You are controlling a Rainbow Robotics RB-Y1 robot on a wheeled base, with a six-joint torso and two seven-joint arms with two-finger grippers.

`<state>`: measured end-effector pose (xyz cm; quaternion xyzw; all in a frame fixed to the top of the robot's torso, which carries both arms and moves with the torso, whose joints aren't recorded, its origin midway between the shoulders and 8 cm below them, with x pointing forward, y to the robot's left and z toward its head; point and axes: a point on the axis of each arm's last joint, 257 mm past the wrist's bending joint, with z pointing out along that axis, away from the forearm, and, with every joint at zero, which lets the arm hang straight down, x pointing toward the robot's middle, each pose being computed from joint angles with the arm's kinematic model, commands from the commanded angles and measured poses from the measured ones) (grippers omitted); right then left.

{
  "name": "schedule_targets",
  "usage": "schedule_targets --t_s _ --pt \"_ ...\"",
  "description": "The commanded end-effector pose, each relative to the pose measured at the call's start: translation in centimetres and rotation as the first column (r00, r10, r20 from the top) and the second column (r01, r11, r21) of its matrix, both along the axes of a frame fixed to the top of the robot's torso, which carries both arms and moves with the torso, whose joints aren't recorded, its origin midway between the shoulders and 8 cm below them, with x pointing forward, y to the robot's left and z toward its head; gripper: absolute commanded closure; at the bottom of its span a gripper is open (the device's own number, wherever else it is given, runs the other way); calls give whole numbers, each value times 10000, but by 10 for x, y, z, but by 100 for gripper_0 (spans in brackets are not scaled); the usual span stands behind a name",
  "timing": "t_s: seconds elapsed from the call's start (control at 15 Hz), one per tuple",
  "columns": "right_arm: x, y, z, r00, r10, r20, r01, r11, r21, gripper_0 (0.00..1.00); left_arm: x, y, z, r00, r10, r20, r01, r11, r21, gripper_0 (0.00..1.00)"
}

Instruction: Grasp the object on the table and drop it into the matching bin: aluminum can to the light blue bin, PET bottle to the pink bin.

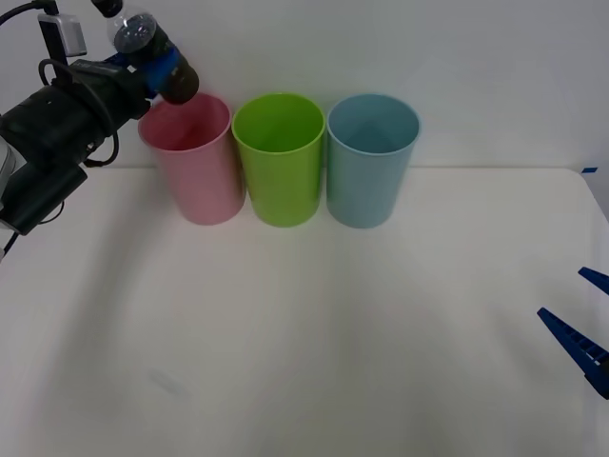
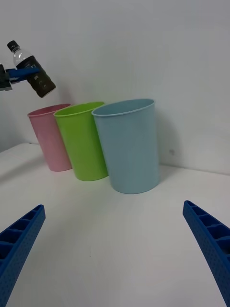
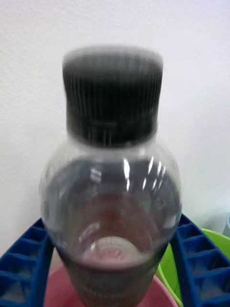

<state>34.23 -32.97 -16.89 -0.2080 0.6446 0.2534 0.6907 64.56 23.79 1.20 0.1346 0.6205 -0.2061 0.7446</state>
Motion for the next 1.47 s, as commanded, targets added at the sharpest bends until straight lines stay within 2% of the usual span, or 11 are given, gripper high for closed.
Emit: schedule_targets --t_s 0.07,0.4,0.67,1.0,1.2,1.47 --pt "0 0 0 10000 0 0 0 10000 0 0 0 0 1 10000 -33 -2 33 10000 -75 0" --pt "0 0 0 10000 0 0 0 10000 0 0 -9 -2 -7 9988 -444 -190 437 9984 -370 0" --pt "0 0 0 10000 0 0 0 10000 0 0 -32 14 -13 9982 -574 -169 563 9967 -593 0" --pt "0 0 0 10000 0 0 0 10000 0 0 -85 42 -26 9984 -566 -67 558 9948 -853 0" --pt "0 0 0 10000 0 0 0 10000 0 0 -121 62 -36 9989 -457 -77 450 9957 -813 0" --pt "0 0 0 10000 0 0 0 10000 0 0 -169 89 -61 9977 -497 -467 477 9979 -433 0"
